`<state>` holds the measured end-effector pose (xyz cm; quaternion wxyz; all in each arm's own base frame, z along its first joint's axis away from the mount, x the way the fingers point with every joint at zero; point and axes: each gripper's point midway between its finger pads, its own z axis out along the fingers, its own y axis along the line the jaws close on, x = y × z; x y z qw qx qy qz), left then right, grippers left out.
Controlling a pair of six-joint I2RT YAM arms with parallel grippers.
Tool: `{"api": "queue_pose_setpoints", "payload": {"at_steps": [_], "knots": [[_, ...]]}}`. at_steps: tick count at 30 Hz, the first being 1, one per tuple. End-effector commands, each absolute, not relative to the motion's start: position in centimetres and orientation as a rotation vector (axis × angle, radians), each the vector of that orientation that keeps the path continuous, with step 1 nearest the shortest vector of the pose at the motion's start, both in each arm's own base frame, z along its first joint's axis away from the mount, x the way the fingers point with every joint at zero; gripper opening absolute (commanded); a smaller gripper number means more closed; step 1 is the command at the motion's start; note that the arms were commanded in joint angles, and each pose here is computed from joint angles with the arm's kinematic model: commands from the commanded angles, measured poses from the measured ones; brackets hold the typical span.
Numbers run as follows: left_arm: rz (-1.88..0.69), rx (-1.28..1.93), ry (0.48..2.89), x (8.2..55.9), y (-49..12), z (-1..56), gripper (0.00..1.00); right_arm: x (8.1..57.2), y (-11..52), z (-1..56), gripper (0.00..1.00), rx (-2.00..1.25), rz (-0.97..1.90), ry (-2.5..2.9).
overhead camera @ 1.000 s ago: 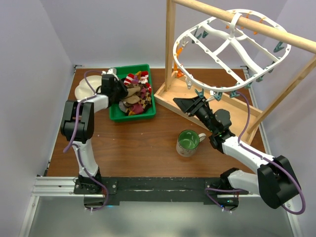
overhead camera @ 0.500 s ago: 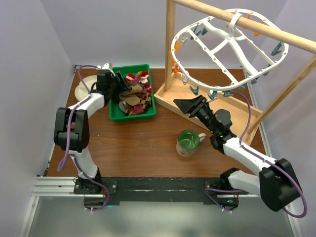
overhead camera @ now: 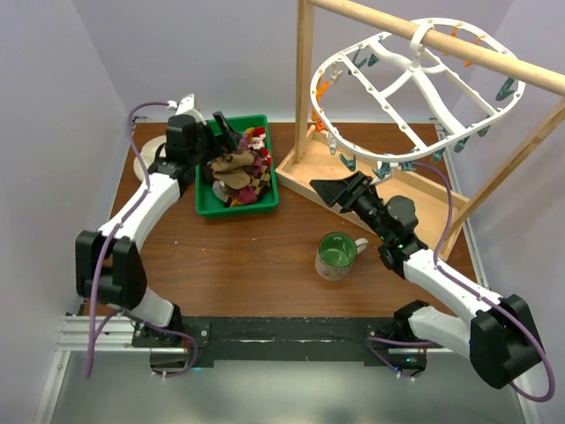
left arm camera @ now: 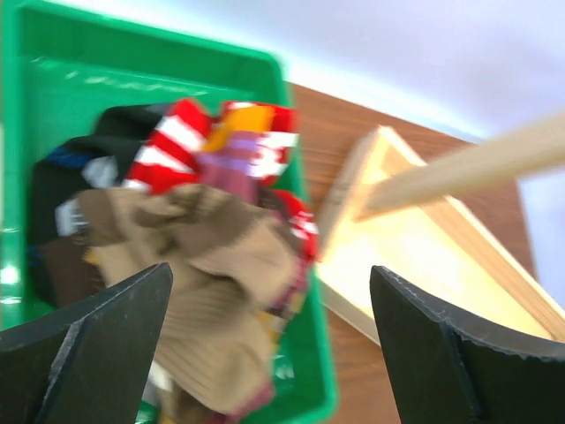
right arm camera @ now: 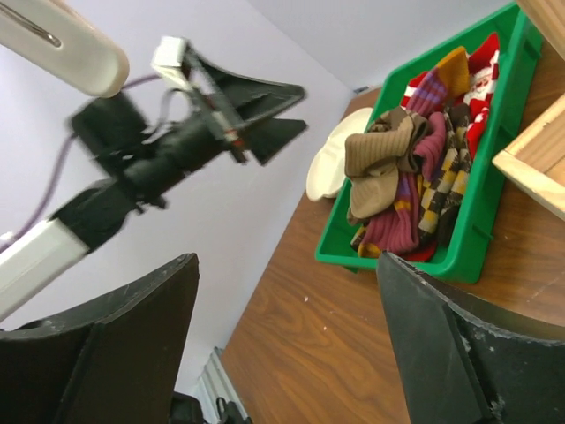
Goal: Remove the socks clipped to the hanger
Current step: Reset both arms
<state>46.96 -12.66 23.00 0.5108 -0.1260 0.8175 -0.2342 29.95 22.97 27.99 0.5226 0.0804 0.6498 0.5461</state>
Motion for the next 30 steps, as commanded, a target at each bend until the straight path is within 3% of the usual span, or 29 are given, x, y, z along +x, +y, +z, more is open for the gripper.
{"api": "queue_pose_setpoints", "payload": {"at_steps": [1, 5, 12, 30], "knots": [[-0.641, -0.121, 1.9, 42.3, -17.7, 26.3, 1.0, 30.1, 22.6, 29.7, 0.92, 0.169, 1.269, 1.521], [-0.781, 0.036, 1.855, 37.4, -23.3, 27.0, 1.0, 29.7, 22.5, 29.0, 0.92, 0.159, 1.257, 1.54], [-0.825, 0.193, 1.844, 31.9, -26.7, 25.4, 1.0, 28.7, 21.5, 26.6, 0.93, 0.181, 1.214, 1.595], [-0.836, 0.231, 1.851, 29.1, -25.6, 24.3, 1.0, 26.7, 20.0, 26.3, 0.96, 0.13, 1.127, 1.627]]}}
